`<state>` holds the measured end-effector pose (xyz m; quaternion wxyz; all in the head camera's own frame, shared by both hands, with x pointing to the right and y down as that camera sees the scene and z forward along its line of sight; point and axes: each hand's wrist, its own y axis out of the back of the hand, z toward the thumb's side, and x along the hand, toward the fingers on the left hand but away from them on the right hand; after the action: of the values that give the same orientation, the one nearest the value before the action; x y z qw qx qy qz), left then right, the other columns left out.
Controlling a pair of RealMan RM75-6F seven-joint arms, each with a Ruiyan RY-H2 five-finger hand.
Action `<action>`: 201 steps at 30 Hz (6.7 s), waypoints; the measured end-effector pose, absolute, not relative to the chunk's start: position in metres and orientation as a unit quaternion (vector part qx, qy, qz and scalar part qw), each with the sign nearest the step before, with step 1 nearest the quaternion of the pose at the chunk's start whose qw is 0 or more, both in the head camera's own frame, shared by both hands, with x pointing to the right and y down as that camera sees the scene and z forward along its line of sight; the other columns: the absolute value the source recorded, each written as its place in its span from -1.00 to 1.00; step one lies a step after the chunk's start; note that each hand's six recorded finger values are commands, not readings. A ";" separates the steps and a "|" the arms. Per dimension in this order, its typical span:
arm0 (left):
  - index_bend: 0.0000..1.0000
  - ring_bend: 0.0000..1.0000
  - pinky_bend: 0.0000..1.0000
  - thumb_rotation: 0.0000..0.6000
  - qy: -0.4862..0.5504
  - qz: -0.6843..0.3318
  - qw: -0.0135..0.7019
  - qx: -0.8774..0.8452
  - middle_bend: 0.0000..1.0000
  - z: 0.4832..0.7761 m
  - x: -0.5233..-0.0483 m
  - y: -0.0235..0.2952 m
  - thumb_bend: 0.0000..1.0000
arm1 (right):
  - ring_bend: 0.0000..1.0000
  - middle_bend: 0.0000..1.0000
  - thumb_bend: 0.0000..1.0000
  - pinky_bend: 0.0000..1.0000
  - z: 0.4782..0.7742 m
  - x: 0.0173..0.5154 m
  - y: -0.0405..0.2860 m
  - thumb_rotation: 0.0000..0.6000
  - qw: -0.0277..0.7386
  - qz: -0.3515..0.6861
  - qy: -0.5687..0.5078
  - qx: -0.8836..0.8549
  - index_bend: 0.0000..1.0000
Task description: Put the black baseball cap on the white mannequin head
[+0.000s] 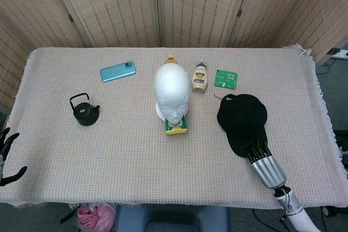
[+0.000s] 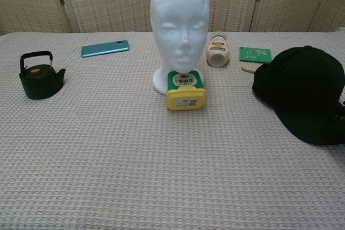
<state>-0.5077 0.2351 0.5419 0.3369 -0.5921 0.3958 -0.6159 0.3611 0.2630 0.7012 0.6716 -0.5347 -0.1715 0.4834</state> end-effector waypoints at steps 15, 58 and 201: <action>-0.76 -1.00 -0.67 1.00 0.408 -0.620 0.339 -0.578 -1.00 0.534 -0.518 0.239 -0.51 | -0.42 -0.31 -0.71 -0.28 0.717 0.349 0.255 1.00 0.657 0.496 -0.177 -0.539 -0.33; -0.88 -1.00 -0.67 1.00 0.450 -0.591 0.374 -0.555 -1.00 0.500 -0.530 0.248 -0.51 | 0.42 0.27 0.14 0.80 0.720 0.333 0.199 1.00 0.630 0.501 -0.263 -0.532 0.40; -0.78 -1.00 -0.67 1.00 0.442 -0.595 0.357 -0.569 -1.00 0.515 -0.507 0.250 -0.51 | -0.85 -1.00 -0.65 -0.57 0.596 0.305 0.169 1.00 0.550 0.529 -0.347 -0.545 -1.00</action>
<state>-0.5066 0.2501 0.5152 0.3573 -0.5685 0.4422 -0.5946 0.3048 0.1694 0.5965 0.5497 -0.5455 -0.3472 0.5289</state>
